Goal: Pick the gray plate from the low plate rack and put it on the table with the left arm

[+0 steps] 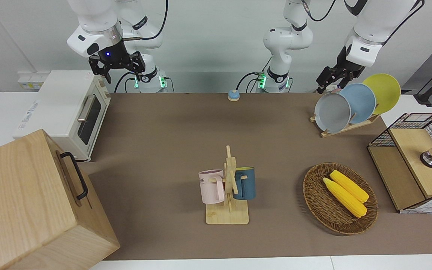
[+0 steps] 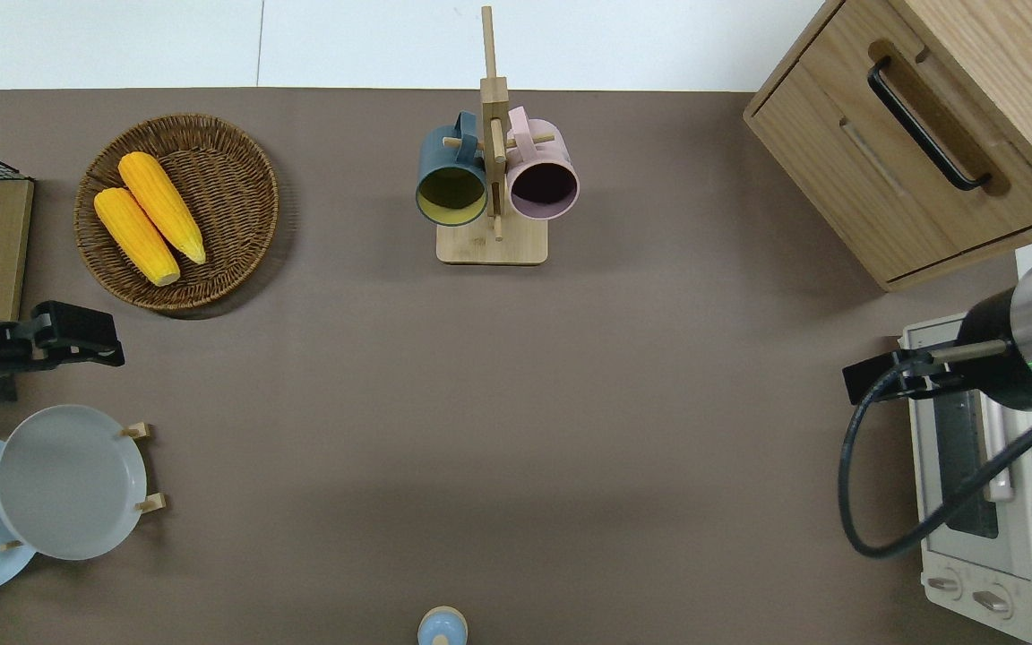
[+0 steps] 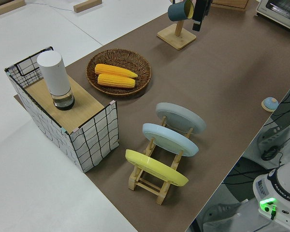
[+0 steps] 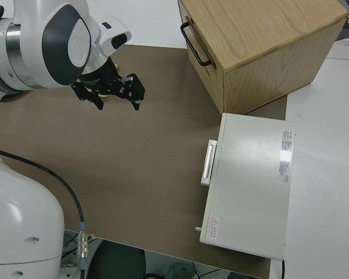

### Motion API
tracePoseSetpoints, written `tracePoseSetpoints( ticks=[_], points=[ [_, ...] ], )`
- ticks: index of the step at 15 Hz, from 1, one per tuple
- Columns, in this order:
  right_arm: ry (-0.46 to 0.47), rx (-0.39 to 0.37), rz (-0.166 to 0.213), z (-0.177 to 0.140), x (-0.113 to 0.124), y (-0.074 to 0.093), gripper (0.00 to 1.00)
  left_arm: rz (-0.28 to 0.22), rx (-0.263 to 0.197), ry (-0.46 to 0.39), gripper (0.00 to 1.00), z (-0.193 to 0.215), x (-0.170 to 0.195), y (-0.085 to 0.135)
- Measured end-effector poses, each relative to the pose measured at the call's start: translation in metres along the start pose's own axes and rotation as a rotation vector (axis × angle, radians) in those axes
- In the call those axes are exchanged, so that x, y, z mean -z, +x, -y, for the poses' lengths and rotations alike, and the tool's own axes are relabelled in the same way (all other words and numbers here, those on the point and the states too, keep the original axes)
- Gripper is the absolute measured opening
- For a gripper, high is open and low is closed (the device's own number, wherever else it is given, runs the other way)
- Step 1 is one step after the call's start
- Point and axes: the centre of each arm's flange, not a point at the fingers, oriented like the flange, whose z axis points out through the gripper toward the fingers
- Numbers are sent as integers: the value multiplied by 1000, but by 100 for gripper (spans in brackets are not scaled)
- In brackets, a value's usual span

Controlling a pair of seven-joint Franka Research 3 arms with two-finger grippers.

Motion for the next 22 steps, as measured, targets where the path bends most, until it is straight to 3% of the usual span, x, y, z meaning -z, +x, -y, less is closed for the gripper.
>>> tracePoseSetpoints(
  ticks=[6, 10, 14, 17, 22],
  points=[
    [0, 0, 0, 0, 0, 0, 99, 21, -42, 240, 100, 2, -37, 2],
    [0, 0, 0, 0, 0, 0, 99, 83, -148, 407, 100, 10, -79, -2],
    [0, 0, 0, 0, 0, 0, 99, 147, -205, 557, 100, 30, -116, -7],
    [0, 0, 0, 0, 0, 0, 99, 218, -212, 627, 99, 48, -151, -13],
    [0, 0, 0, 0, 0, 0, 99, 303, -176, 643, 99, 82, -185, -9]
  ],
)
